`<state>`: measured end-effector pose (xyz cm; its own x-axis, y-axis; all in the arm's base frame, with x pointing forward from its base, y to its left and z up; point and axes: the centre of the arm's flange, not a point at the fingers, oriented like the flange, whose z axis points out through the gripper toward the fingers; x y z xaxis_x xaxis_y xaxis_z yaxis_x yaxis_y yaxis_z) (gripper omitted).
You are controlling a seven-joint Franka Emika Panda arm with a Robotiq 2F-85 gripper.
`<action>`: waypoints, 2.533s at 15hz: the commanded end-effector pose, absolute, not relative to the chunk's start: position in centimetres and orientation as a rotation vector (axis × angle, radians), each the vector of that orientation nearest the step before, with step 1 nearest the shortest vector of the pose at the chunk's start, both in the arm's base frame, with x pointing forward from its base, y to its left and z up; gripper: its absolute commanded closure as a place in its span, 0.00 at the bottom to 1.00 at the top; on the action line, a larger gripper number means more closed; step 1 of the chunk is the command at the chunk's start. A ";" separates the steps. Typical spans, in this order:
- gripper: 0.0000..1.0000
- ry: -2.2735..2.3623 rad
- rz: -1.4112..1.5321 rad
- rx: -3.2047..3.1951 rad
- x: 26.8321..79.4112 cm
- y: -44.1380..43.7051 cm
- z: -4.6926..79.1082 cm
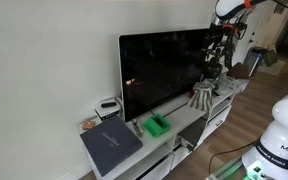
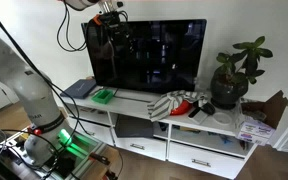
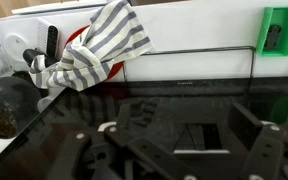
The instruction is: Pick up the green lunch box and move it to the left of the tv stand
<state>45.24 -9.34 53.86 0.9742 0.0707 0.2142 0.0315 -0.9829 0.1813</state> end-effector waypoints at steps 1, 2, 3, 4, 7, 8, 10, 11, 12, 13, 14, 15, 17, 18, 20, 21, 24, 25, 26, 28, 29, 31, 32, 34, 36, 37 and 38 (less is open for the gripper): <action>0.00 0.077 0.329 2.945 45.2 -9.3 53.9; 0.00 0.077 0.329 2.945 45.2 -9.3 53.9; 0.00 0.077 0.329 2.945 45.2 -9.3 53.9; 0.00 0.077 0.329 2.945 45.2 -9.3 53.9; 0.00 0.077 0.329 2.945 45.2 -9.3 53.9; 0.00 0.077 0.329 2.945 45.2 -9.3 53.9; 0.00 0.077 0.329 2.945 45.2 -9.3 53.9; 0.00 0.077 0.329 2.945 45.2 -9.3 53.9; 0.00 0.077 0.329 2.945 45.2 -9.3 53.9; 0.00 0.111 0.309 2.945 45.5 -8.5 53.0; 0.00 0.158 0.278 2.954 45.8 -7.2 51.4; 0.00 0.185 0.250 2.951 45.9 -6.2 49.7; 0.00 0.255 0.164 2.974 45.8 -4.0 46.0; 0.00 0.274 0.122 2.980 45.5 -2.9 44.1; 0.00 0.317 0.099 2.994 45.6 -1.1 40.6; 0.00 0.324 0.107 2.997 45.7 -0.2 39.0; 0.00 0.319 0.169 3.032 46.4 2.8 34.8; 0.00 0.302 0.186 3.045 46.5 3.8 33.7; 0.00 0.272 0.182 3.056 46.5 5.2 32.1; 0.00 0.217 0.189 3.063 46.5 7.5 29.2; 0.00 0.198 0.198 3.067 46.4 8.6 28.1; 0.00 0.157 0.203 3.070 46.1 11.0 25.8; 0.00 0.146 0.218 3.069 45.9 12.1 24.7; 0.00 0.188 0.193 3.076 45.5 11.4 25.9; 0.00 0.183 0.182 3.073 45.2 12.6 24.4; 0.00 0.181 0.180 3.075 45.2 12.7 24.2; 0.00 0.179 0.181 3.075 45.2 12.6 24.2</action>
<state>45.25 12.65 24.18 0.9864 0.1190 0.1136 0.1124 -0.9917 0.0626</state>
